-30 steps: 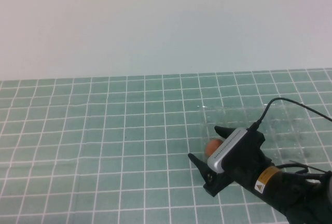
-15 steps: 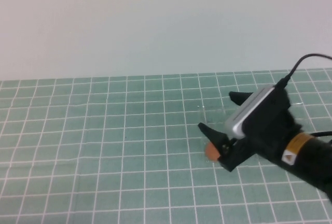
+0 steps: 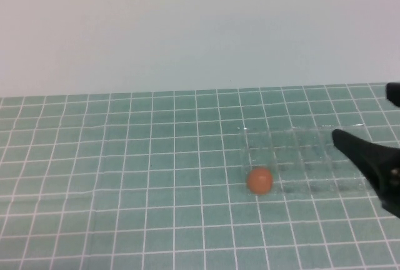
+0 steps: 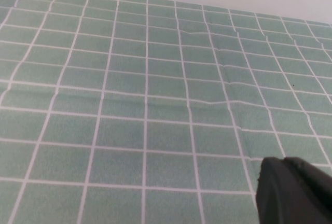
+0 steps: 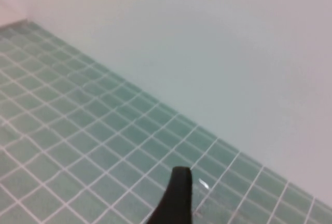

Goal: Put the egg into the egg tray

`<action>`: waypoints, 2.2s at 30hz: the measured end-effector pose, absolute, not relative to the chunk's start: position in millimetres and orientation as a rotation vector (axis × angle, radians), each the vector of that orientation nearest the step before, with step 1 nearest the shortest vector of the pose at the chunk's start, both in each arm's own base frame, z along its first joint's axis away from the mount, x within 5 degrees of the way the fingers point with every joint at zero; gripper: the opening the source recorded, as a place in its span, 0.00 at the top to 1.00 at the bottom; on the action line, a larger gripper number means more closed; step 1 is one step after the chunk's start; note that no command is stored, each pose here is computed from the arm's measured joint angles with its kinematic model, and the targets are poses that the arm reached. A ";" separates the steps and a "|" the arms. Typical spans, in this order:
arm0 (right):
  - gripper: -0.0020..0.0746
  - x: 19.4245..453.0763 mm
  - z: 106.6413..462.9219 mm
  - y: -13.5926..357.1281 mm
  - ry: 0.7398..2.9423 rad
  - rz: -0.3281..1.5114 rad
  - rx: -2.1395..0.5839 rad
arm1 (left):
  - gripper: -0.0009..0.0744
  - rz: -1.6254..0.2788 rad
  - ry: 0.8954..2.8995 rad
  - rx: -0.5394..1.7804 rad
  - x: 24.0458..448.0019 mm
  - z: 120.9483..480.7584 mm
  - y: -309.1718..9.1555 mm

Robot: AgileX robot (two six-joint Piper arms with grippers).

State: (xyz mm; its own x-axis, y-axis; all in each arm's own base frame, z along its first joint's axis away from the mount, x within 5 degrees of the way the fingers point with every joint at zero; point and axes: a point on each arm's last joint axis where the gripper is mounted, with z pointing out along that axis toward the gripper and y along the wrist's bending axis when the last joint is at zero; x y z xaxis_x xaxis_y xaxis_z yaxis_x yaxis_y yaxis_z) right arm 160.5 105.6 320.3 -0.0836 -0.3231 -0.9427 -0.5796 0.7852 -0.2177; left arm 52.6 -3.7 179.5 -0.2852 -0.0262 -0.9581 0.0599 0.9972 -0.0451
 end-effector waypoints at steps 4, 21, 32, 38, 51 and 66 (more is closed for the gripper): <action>0.04 152.4 328.5 100.1 1.651 0.251 -0.702 | 0.99 -0.084 1.858 0.024 52.6 179.5 -3.7; 0.04 141.8 322.1 26.1 1.791 0.048 -0.262 | 0.99 -0.082 1.858 0.023 52.6 179.5 -3.6; 0.04 55.9 304.6 -2.6 1.584 -0.114 -0.051 | 0.99 -0.081 1.858 0.021 52.6 179.5 -3.5; 0.04 34.0 274.3 -2.4 1.661 -0.116 -0.050 | 0.99 -0.081 1.858 0.021 52.6 179.5 -3.5; 0.04 51.4 176.6 -2.8 1.879 -0.088 -0.036 | 0.99 -0.081 1.858 0.021 52.6 179.5 -3.5; 0.04 50.9 166.7 -2.8 1.926 -0.084 -0.034 | 0.99 -0.081 1.858 0.021 52.6 179.5 -3.5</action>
